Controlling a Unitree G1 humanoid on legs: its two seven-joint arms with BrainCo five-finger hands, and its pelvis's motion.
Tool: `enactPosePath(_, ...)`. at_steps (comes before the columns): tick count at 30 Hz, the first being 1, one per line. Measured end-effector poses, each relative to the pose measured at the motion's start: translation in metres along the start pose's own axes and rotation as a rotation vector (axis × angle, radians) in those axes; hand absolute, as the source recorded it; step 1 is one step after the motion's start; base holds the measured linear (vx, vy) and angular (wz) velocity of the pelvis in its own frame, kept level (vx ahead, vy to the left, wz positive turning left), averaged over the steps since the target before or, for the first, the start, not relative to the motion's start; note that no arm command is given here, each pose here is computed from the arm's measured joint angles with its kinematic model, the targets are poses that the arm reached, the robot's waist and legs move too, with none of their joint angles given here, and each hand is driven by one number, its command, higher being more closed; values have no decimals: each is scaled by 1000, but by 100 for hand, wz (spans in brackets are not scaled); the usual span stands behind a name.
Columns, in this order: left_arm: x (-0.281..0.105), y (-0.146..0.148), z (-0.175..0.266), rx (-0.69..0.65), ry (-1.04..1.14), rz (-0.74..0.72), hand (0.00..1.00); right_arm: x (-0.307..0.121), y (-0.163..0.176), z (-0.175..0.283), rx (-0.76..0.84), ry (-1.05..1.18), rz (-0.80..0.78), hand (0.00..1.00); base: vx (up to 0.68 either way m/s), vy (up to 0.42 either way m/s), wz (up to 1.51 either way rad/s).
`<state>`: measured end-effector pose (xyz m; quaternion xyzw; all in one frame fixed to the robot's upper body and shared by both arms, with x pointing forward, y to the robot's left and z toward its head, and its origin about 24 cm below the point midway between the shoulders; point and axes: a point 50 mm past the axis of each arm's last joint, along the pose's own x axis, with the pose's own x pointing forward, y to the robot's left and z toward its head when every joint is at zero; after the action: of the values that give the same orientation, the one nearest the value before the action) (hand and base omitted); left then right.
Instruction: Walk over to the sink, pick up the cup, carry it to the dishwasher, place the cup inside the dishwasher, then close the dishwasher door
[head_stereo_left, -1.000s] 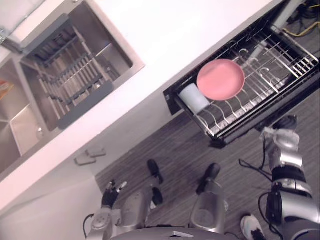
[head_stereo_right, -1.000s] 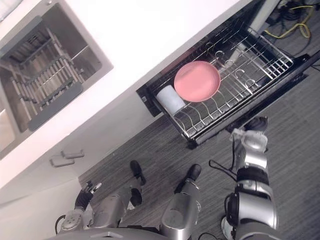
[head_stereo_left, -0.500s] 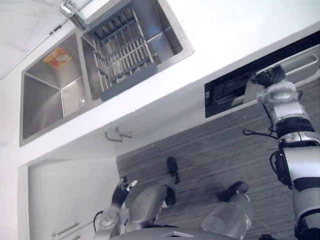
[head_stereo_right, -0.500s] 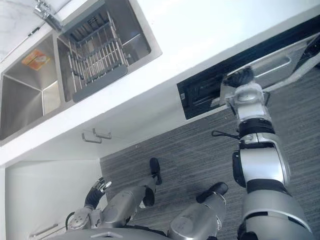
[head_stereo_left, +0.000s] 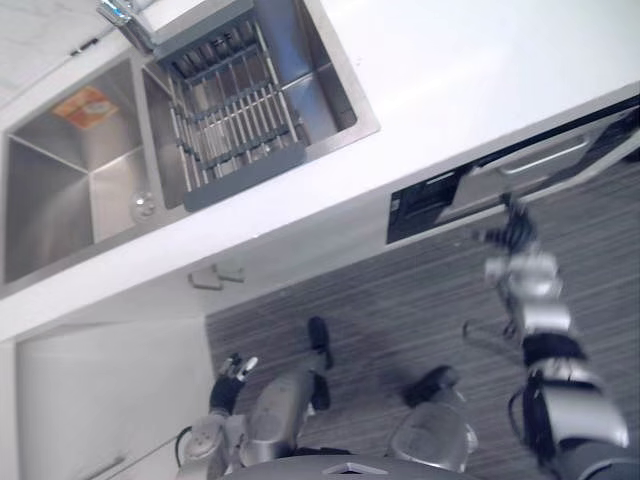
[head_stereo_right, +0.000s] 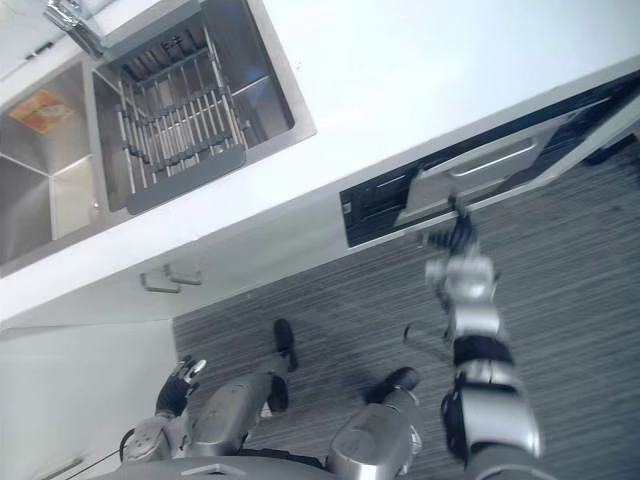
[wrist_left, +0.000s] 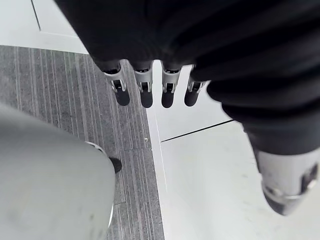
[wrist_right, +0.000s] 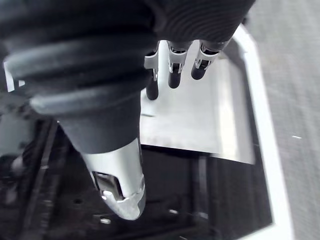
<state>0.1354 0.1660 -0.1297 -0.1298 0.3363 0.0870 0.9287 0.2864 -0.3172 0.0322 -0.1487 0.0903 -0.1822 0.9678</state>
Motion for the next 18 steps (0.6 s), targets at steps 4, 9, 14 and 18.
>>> enactPosePath(4,-3,29,0,-27,7,102,0,-77,16,-108,195,323,-30,0,77,-59,0)
enactPosePath(9,-7,46,-8,-26,65,176,0,-119,30,-146,255,443,-14,0,94,42,12)
enactPosePath(14,-6,60,-3,10,88,237,0,-157,74,-169,358,597,96,0,131,-20,78)
enactPosePath(18,1,48,-5,65,130,201,0,-180,72,-182,383,671,64,0,63,-123,128)
